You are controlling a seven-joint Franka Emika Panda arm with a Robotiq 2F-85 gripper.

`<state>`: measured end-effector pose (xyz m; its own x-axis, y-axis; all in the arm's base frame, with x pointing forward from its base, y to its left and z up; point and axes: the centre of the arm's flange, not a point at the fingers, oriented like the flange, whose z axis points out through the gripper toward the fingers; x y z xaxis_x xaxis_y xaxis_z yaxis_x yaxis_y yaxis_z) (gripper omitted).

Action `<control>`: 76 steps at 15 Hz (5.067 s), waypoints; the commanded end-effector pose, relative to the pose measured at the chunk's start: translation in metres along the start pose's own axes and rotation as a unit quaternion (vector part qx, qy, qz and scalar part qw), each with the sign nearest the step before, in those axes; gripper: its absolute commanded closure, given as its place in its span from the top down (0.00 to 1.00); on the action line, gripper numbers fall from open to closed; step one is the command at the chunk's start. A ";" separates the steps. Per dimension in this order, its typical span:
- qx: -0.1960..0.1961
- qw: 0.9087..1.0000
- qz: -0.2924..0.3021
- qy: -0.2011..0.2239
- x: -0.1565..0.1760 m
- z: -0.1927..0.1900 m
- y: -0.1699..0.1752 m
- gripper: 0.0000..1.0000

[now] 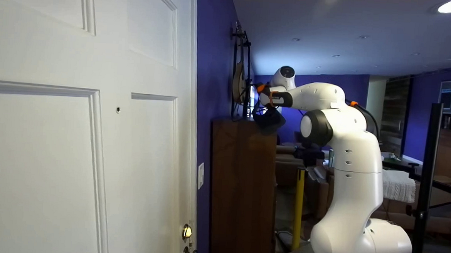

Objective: Remove the half head cap and put it on top of the cabinet

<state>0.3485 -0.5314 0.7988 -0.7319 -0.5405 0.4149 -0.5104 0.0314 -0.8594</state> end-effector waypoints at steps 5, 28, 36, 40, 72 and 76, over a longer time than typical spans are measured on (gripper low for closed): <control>-0.002 1.000 0.000 -0.001 -0.002 0.005 0.002 0.06; -0.096 0.959 0.266 0.002 -0.017 0.089 -0.005 0.38; -0.092 0.951 0.296 -0.006 -0.002 0.084 -0.019 0.93; -0.183 0.936 0.300 -0.022 0.000 0.093 -0.013 1.00; -0.200 0.777 0.592 -0.072 0.029 0.104 -0.022 0.00; -0.244 0.753 0.607 -0.078 0.026 0.103 -0.028 0.00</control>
<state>0.3704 -0.6048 0.7677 -0.7747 -0.0150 -0.6321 0.3403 0.8327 -0.4369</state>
